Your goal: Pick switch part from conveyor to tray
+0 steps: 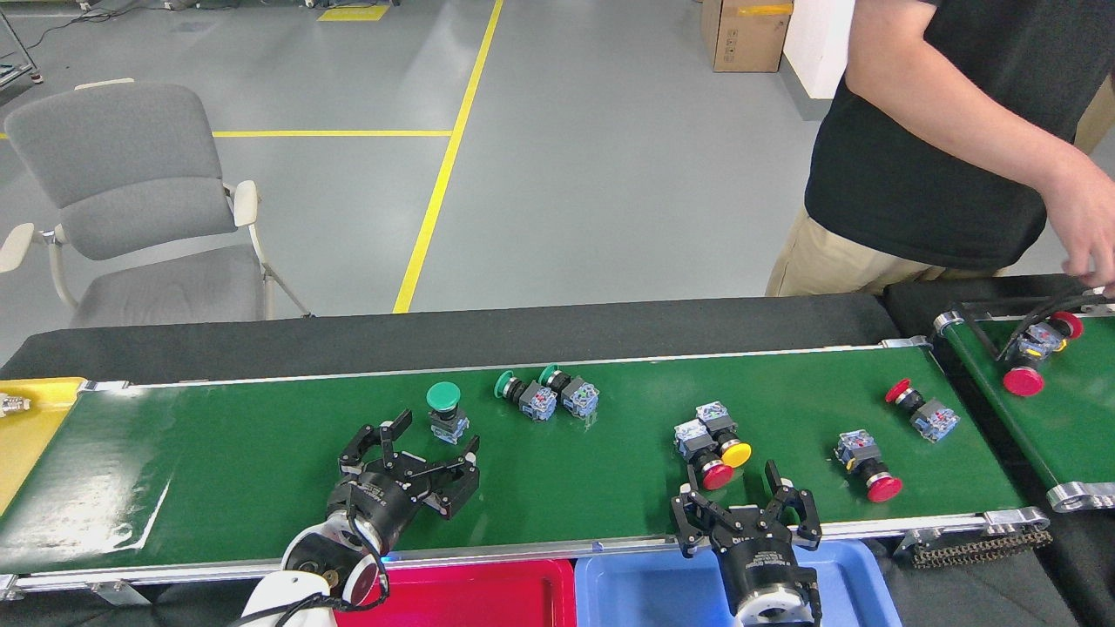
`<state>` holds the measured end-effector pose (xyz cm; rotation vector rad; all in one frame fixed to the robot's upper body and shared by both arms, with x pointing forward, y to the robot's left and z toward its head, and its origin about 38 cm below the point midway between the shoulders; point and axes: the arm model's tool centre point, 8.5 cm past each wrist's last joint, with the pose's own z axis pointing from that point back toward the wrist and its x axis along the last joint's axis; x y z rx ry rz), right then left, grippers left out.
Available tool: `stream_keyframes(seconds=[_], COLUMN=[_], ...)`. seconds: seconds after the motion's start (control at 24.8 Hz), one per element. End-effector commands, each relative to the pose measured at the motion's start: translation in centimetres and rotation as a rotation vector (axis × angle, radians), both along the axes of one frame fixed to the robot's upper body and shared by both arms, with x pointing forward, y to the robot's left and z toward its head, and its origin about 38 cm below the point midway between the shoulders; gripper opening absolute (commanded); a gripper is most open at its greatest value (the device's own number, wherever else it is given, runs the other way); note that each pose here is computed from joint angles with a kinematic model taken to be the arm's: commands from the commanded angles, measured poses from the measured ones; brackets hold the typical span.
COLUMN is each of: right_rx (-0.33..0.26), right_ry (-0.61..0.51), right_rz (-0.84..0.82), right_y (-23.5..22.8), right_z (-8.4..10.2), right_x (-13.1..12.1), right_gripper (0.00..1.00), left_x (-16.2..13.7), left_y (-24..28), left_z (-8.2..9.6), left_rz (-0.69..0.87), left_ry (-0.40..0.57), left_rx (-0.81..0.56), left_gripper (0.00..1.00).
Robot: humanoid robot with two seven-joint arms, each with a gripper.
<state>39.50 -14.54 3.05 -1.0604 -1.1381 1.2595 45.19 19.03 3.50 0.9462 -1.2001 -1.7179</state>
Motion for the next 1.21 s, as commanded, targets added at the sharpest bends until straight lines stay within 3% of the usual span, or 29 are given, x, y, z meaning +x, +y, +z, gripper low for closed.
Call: stream_keyframes(seconds=[0.0, 0.04, 0.12, 0.2, 0.24, 0.32, 0.4, 0.48, 0.56, 0.65, 0.77, 0.81, 0.97, 1.01, 1.05, 1.09, 1.13, 1.17], right_rx=[0.011, 0.011, 0.008, 0.005, -0.012, -0.047, -0.051, -0.050, -0.044, -0.028, 0.004, 0.013, 0.054, 0.058, 0.059, 0.054, 0.048, 0.044], right_ry=[-0.014, -0.008, -0.003, 0.004, 0.010, 0.033, 0.056, 0.058, 0.049, 0.012, -0.064, -0.083, -0.093, -0.088, -0.083, -0.078, -0.073, -0.070], right_rz=[0.013, 0.022, 0.031, 0.034, 0.039, 0.053, 0.055, 0.057, 0.062, 0.076, 0.238, 0.337, 0.646, 0.709, 0.762, 0.795, 0.827, 0.847], right_y=[1.3, 2.0, 2.9, 3.5, 3.8, 4.3, 4.3, 4.4, 4.5, 4.8, 7.2, 8.4, 12.7, 13.9, 15.3, 16.1, 16.7, 17.0], right_z=[1.1, 1.0, 1.2, 1.3, 1.2, 0.9, 0.6, 0.5, 0.7, 1.9, 3.7, 4.0, 3.9, 3.8, 3.6, 3.4, 3.2, 3.0], right_x=[1.4, 1.9, 2.8, 3.5, 3.6, 3.4, 3.2, 3.0, 3.0, 3.0, 0.0, -1.7, -7.7, -8.9, -10.1, -10.9, -11.7, -12.2], right_gripper=[0.99, 0.99, 0.99, 0.93, 0.79, 0.40, 0.17, 0.11, 0.10, 0.10, 0.11, 0.12, 0.15, 0.21, 0.45, 0.84, 0.99, 0.99], left_x=[0.7, 0.7, 0.7, 0.7, 0.7, 0.5, -1.2, -3.5, -7.9, -11.4, -15.9, -17.2, -19.1, -19.2, -19.2, -19.0, -18.6, -18.0], left_y=[0.1, 0.0, -0.1, -0.5, -0.6, -1.0, -1.9, -2.5, -1.9, -0.8, 0.2, 0.2, 0.4, 0.6, 1.2, 1.9, 3.1, 4.6], left_z=[0.9, 1.0, 1.1, 1.4, 1.7, 2.8, 3.6, 5.0, 5.4, 5.4, 3.9, 3.0, 1.4, 1.4, 1.4, 1.4, 1.6, 1.7], left_rz=[0.009, 0.004, 0.003, -0.004, -0.009, -0.026, -0.118, -0.256, -0.442, -0.488, -0.451, -0.447, -0.434, -0.428, -0.404, -0.374, -0.302, -0.198], left_ry=[-0.030, -0.032, -0.031, -0.033, -0.044, -0.076, -0.104, -0.148, -0.156, -0.156, -0.107, -0.078, -0.020, -0.019, -0.023, -0.028, -0.040, -0.058], left_rx=[-0.014, -0.024, -0.052, -0.081, -0.085, -0.090, -0.107, -0.109, -0.082, -0.091, -0.120, -0.130, -0.149, -0.148, -0.151, -0.151, -0.151, -0.146], left_gripper=[0.48, 0.17, 0.06, 0.02, 0.01, 0.00, 0.00, 0.02, 0.08, 0.22, 0.85, 0.95, 0.99, 0.99, 0.99, 0.99, 0.99, 0.99])
